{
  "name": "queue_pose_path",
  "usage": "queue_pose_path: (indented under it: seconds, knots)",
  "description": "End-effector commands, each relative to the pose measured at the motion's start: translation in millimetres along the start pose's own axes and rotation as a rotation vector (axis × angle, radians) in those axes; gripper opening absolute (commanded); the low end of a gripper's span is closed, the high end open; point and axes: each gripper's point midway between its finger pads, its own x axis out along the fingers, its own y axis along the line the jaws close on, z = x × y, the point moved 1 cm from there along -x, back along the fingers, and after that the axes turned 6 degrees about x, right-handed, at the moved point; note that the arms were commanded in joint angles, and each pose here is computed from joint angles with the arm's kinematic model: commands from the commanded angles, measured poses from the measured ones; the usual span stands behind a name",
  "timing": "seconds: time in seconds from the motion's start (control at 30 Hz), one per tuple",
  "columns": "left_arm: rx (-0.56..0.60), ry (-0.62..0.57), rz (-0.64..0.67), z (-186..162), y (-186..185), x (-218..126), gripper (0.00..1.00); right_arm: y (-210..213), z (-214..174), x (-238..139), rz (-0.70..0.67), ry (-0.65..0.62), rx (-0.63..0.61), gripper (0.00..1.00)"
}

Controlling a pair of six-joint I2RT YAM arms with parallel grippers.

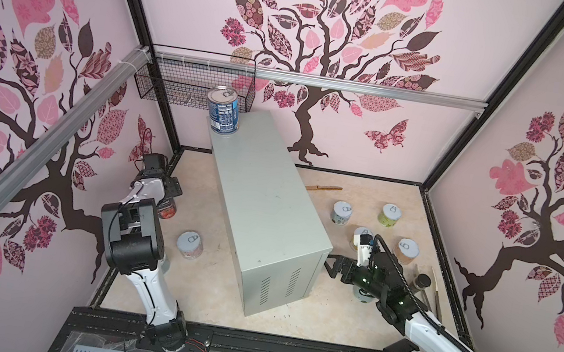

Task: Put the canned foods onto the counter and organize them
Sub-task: 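Close the left gripper around the red-labelled can beside the wall, then lift the red-labelled can off the floor with the left gripper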

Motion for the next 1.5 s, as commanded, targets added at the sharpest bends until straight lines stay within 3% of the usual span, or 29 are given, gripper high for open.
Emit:
queue_pose_path:
  seconds: [0.0,0.53,1.07,1.47]
  knots:
    - [0.000,0.012,-0.012,-9,-1,13,0.89,4,2,2,0.013,-0.003,-0.015,1.00]
    - [0.029,-0.003,-0.051,-6,-5,-6,0.55,8,4,-1,0.027,-0.015,-0.019,1.00]
    - [0.123,-0.052,-0.136,2,-60,-60,0.54,16,8,-9,0.047,-0.035,-0.040,1.00]
    - [0.114,-0.003,-0.167,-34,-73,-45,0.55,16,7,-7,0.049,-0.024,-0.040,1.00]
